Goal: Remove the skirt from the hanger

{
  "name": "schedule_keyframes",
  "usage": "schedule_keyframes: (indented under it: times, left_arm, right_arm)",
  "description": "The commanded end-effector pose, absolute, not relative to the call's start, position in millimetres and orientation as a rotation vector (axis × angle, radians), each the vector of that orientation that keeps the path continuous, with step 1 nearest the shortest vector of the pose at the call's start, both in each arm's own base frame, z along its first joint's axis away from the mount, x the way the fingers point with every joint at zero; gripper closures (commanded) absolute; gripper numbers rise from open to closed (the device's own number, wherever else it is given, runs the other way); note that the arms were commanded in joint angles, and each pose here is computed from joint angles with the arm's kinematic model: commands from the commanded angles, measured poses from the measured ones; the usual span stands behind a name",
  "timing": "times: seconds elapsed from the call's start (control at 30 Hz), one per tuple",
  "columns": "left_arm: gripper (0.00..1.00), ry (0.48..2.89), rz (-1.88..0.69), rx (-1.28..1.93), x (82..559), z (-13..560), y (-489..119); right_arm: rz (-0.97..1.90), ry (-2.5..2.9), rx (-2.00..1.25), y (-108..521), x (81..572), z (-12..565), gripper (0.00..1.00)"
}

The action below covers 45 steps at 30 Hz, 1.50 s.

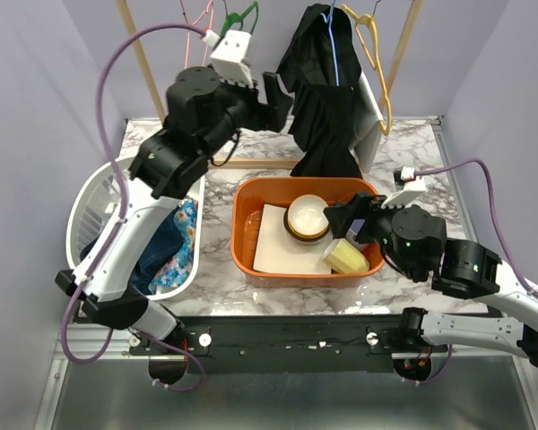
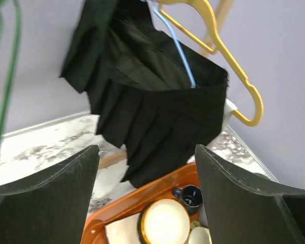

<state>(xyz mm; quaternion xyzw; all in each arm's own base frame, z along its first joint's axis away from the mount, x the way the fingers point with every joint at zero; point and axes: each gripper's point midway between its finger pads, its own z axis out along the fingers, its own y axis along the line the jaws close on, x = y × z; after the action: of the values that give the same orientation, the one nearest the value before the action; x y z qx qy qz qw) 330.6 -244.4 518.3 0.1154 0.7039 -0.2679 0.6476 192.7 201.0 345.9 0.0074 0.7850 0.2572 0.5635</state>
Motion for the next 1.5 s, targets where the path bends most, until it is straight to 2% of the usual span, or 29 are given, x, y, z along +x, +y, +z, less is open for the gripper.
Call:
schedule_keyframes:
  times: [0.0, 0.43, 0.7, 0.83, 0.97, 1.0, 1.3, 1.33, 1.37, 1.4, 1.47]
  left_arm:
    - [0.16, 1.578, -0.640, 0.234, 335.6, 515.1, -280.0]
    - [0.19, 1.539, -0.727, 0.364, 355.0, 488.4, -388.8]
    - [0.24, 1.604, -0.558, 0.269, 389.6, 467.9, -391.4]
    - [0.36, 1.612, -0.456, 0.245, 400.8, 458.3, -381.8]
    - [0.54, 1.617, -0.338, 0.204, 407.3, 457.2, -362.4]
    - [0.54, 1.613, -0.312, 0.196, 407.8, 459.3, -357.0]
    - [0.50, 1.614, -0.251, 0.153, 406.2, 463.9, -336.4]
    - [0.47, 1.615, -0.260, 0.166, 405.7, 463.2, -338.8]
    - [0.39, 1.615, -0.278, 0.194, 404.5, 462.3, -343.8]
    - [0.34, 1.619, -0.282, 0.212, 404.6, 459.4, -347.0]
    - [0.30, 1.625, -0.278, 0.235, 406.2, 453.9, -351.2]
  right_arm:
    - [0.578, 1.888, 0.046, 194.2, 190.2, 324.7, 0.06]
    - [0.644, 1.881, 0.023, 195.3, 182.8, 316.9, 0.07]
    - [0.708, 1.826, 0.041, 185.3, 177.2, 330.7, 0.07]
    - [0.723, 1.807, 0.048, 182.1, 176.2, 335.6, 0.07]
    - [0.739, 1.793, 0.043, 183.5, 176.0, 339.8, 0.07]
    - [0.744, 1.791, 0.039, 184.3, 175.5, 341.0, 0.07]
    - [0.772, 1.783, 0.019, 193.1, 175.2, 345.0, 0.07]
    - [0.775, 1.782, 0.018, 193.3, 175.2, 345.3, 0.07]
    - [0.776, 1.781, 0.019, 193.3, 175.2, 345.9, 0.07]
    - [0.776, 1.782, 0.015, 194.2, 174.9, 345.2, 0.07]
    - [0.778, 1.780, 0.018, 194.1, 175.1, 346.2, 0.07]
